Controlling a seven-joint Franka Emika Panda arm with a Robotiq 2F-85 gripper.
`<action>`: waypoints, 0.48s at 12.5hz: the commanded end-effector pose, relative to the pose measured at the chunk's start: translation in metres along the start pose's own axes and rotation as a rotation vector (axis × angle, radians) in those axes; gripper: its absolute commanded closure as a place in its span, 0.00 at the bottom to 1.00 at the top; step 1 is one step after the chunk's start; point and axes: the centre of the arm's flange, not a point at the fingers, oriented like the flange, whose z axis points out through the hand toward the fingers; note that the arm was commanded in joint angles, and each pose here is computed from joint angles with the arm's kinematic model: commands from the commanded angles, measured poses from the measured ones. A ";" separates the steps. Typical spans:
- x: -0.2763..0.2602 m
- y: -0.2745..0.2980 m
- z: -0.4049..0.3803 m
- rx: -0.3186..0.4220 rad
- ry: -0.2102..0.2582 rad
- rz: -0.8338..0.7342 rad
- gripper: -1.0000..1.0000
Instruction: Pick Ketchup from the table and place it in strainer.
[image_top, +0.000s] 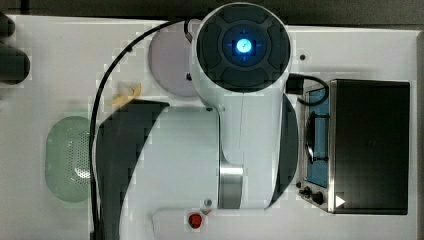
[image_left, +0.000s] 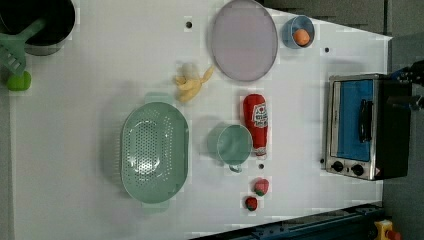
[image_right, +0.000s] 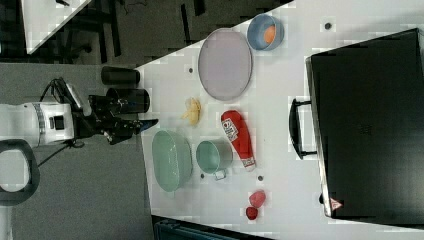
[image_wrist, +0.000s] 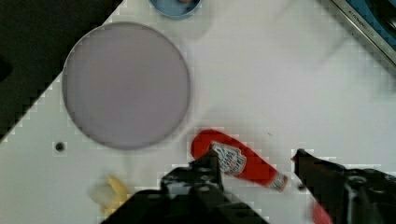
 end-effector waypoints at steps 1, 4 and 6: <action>-0.040 0.068 -0.040 -0.026 -0.043 -0.018 0.21; -0.042 0.066 -0.021 -0.052 -0.069 -0.032 0.00; -0.043 0.056 0.006 -0.070 -0.093 -0.123 0.00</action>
